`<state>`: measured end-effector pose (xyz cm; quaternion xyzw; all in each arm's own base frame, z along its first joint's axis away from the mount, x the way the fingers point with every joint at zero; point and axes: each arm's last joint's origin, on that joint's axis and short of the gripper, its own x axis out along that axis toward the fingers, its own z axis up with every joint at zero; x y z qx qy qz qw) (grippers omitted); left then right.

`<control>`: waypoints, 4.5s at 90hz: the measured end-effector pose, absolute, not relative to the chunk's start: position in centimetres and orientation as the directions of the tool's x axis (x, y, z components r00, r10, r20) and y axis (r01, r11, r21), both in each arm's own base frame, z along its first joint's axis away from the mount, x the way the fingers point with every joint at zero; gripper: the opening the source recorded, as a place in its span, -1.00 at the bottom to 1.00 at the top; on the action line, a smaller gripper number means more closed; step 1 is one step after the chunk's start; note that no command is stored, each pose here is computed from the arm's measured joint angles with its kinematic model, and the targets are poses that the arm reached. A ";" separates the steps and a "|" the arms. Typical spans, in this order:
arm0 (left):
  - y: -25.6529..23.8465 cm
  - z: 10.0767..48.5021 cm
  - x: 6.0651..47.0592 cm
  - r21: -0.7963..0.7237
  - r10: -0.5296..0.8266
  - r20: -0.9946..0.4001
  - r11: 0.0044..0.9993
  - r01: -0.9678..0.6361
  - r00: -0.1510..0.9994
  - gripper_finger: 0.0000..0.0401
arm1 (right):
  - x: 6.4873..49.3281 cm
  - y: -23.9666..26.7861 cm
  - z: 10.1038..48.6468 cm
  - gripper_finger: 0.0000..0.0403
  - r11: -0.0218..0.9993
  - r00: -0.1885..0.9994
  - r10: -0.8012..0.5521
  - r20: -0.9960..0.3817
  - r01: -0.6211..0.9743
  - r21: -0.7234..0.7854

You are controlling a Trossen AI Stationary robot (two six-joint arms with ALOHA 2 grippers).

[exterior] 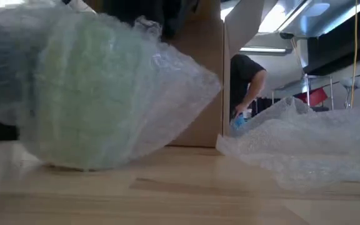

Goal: Wrap mug
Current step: Wrap the green mug with bubble wrap, then put the wrapped green mug into the cardboard box

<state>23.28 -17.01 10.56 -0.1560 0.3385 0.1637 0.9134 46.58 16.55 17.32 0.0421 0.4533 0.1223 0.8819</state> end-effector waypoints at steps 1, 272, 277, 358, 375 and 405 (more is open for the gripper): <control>-17.0 10.6 23.3 -0.175 0.194 -0.669 0.898 -0.405 0.717 -0.62 | 46.6 16.5 17.2 -1.00 0.967 0.559 0.253 -0.790 -0.176 0.186; -17.2 11.3 23.9 -0.191 0.160 -0.621 0.918 -0.346 0.767 -0.62 | 45.6 20.7 17.6 -0.91 0.975 0.641 0.170 -0.748 -0.219 0.033; -17.4 11.7 23.8 -0.203 0.145 -0.618 0.920 -0.336 0.772 -0.62 | 45.3 21.2 18.1 -0.92 0.972 0.635 0.165 -0.755 -0.236 0.014; -19.6 17.2 20.1 -0.133 0.162 -0.418 0.962 -0.237 0.894 -0.62 | 40.7 17.7 41.7 -0.95 0.928 0.907 -0.060 -0.417 -0.103 -0.357; -19.6 17.2 20.1 -0.158 0.152 -0.425 0.958 -0.238 0.892 -0.62 | 41.5 9.2 43.4 -0.95 0.915 0.875 -0.262 -0.407 0.092 -0.392; -19.8 17.1 19.8 -0.185 0.132 -0.433 0.955 -0.231 0.892 -0.62 | 42.7 -8.8 40.1 -0.95 0.923 0.704 -0.377 -0.602 0.336 -0.186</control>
